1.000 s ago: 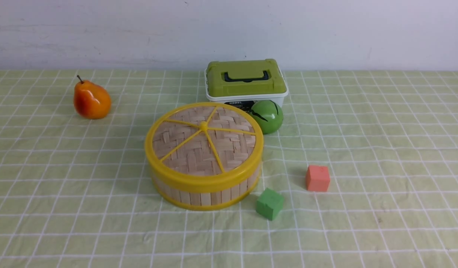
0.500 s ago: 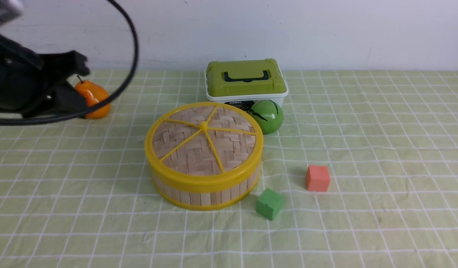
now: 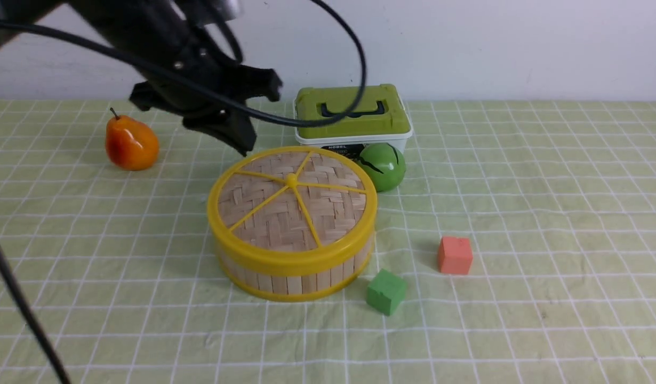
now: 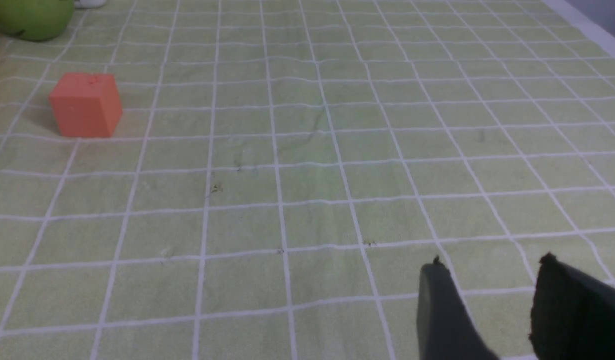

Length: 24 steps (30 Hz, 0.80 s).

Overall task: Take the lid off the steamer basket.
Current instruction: Use the left arm to lift the lid of the steamer

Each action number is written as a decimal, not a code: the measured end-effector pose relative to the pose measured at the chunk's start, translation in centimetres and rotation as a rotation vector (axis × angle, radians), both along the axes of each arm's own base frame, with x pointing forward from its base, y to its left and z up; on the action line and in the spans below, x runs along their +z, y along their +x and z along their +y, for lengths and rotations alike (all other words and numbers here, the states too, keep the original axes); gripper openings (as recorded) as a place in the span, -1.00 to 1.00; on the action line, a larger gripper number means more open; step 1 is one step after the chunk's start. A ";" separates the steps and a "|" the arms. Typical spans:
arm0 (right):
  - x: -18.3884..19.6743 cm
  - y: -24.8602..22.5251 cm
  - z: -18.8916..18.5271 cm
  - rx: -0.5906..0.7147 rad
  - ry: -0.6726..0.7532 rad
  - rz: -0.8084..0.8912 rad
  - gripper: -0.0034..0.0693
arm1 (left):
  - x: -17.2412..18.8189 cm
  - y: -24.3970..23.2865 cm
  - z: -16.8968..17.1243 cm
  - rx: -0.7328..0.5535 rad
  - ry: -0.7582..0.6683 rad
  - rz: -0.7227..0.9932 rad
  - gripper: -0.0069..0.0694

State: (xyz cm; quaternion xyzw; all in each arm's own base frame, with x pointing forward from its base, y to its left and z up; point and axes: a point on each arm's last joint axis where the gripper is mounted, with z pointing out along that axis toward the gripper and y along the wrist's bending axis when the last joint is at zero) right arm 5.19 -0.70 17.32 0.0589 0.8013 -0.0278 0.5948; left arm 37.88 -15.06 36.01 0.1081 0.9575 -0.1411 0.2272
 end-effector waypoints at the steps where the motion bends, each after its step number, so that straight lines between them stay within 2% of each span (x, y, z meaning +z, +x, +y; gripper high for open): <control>1: 0.0 0.0 0.0 0.000 0.000 0.000 -0.24 | 0.0 0.6 -0.8 -0.012 0.031 -0.019 -0.78; 4: 0.0 0.0 0.0 0.000 0.000 0.000 -0.24 | -1.0 1.8 -2.2 -0.034 0.084 -0.024 -0.62; 10: 0.0 0.0 0.0 0.000 0.000 0.000 -0.24 | -4.4 4.3 -3.7 -0.045 0.122 0.020 -0.09; 13: 0.0 0.0 0.0 0.000 0.000 0.000 -0.24 | -6.4 5.1 -4.0 -0.045 0.134 0.053 0.06; 24: 0.0 0.0 0.0 0.000 0.000 0.000 -0.24 | -9.1 6.4 -4.7 -0.044 0.118 0.063 0.11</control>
